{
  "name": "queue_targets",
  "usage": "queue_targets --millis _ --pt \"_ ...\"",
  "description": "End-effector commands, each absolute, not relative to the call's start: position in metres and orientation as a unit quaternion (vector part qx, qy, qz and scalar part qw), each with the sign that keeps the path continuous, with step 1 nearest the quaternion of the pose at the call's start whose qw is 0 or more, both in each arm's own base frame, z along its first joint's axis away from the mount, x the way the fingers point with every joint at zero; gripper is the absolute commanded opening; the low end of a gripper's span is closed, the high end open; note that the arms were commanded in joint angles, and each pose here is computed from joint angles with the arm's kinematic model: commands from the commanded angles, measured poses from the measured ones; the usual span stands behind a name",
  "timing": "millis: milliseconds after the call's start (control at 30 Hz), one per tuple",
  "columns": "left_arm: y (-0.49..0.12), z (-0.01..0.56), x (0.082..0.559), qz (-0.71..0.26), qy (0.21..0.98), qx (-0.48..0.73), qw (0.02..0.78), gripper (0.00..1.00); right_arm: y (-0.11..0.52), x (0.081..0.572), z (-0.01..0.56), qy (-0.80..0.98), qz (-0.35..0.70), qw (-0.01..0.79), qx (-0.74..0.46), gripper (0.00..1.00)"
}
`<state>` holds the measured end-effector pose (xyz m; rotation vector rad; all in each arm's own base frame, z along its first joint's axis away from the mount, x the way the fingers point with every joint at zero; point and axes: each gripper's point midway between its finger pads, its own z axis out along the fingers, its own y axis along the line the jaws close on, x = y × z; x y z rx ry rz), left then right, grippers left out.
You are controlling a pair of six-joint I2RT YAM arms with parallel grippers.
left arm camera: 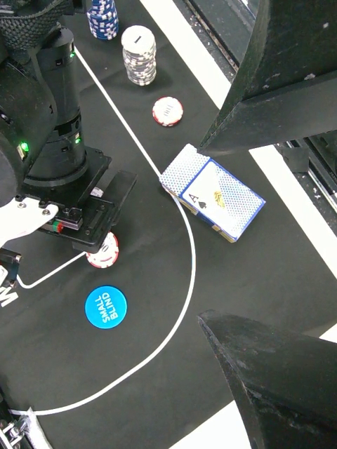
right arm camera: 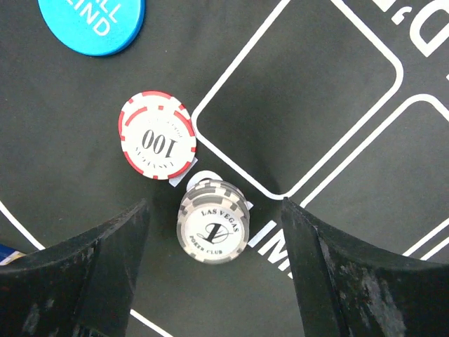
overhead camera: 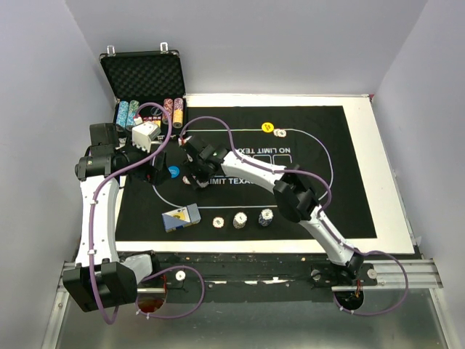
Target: Distribute texas hold em gaming equipment
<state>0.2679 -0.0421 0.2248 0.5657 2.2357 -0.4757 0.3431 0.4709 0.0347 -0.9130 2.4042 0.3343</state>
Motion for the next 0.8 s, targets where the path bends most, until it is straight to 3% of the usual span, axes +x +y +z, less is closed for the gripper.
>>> queue_targets --millis 0,167,300,767 --pt "-0.044 0.232 0.268 -0.194 0.870 0.223 0.394 0.99 0.473 0.348 0.062 0.884 0.127 0.299 -0.337 0.85" --pt "-0.044 0.230 0.267 -0.193 0.871 0.222 0.393 0.99 0.462 0.352 0.117 0.872 0.125 0.346 -0.323 0.86" --pt "-0.044 0.232 0.266 -0.192 0.870 0.223 0.395 0.99 0.438 0.333 0.147 0.876 0.128 0.340 -0.319 0.89" --pt "-0.045 0.228 0.263 -0.193 0.871 0.225 0.391 0.99 0.349 0.217 0.086 0.916 0.082 0.222 -0.324 1.00"
